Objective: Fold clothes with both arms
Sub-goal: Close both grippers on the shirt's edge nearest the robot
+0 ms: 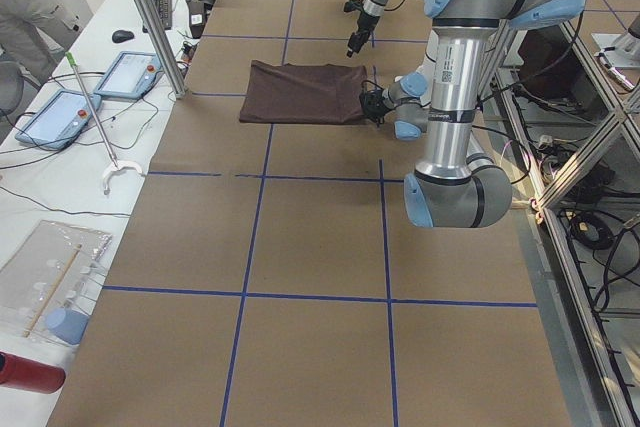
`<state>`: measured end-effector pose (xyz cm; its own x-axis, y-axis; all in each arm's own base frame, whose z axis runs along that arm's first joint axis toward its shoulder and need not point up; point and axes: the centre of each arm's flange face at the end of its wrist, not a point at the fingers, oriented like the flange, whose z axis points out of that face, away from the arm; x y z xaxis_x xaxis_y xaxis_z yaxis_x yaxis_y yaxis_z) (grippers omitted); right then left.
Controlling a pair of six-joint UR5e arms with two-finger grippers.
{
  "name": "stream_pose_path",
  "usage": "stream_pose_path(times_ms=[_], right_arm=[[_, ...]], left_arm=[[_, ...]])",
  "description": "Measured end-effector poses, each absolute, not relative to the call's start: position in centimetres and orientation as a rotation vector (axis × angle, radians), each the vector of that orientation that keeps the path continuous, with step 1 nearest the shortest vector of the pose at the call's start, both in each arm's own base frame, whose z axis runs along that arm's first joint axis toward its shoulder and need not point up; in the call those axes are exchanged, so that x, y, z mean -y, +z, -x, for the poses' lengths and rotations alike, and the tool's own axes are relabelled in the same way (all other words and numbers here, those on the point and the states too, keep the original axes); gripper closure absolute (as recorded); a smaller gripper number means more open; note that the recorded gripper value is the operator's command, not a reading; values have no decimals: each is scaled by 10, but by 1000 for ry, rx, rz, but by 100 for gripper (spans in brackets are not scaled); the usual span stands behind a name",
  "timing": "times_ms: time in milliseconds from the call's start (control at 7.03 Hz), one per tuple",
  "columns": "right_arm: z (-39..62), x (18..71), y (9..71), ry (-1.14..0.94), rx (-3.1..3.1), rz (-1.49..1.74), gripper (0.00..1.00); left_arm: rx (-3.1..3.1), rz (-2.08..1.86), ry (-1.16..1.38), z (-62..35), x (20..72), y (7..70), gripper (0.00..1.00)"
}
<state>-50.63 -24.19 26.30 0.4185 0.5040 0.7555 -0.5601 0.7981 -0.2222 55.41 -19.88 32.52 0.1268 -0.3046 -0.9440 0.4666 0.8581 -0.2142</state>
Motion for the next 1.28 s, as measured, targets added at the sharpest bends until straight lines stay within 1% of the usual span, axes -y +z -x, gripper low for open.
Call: stream_pose_path(times_ms=[426, 1279], right_arm=[[536, 235, 279, 651, 844, -69, 33], [553, 232, 301, 634, 785, -78, 33]], left_arm=[[-1331, -153, -570, -554, 200, 325, 100], [-1333, -152, -569, -554, 199, 324, 100]])
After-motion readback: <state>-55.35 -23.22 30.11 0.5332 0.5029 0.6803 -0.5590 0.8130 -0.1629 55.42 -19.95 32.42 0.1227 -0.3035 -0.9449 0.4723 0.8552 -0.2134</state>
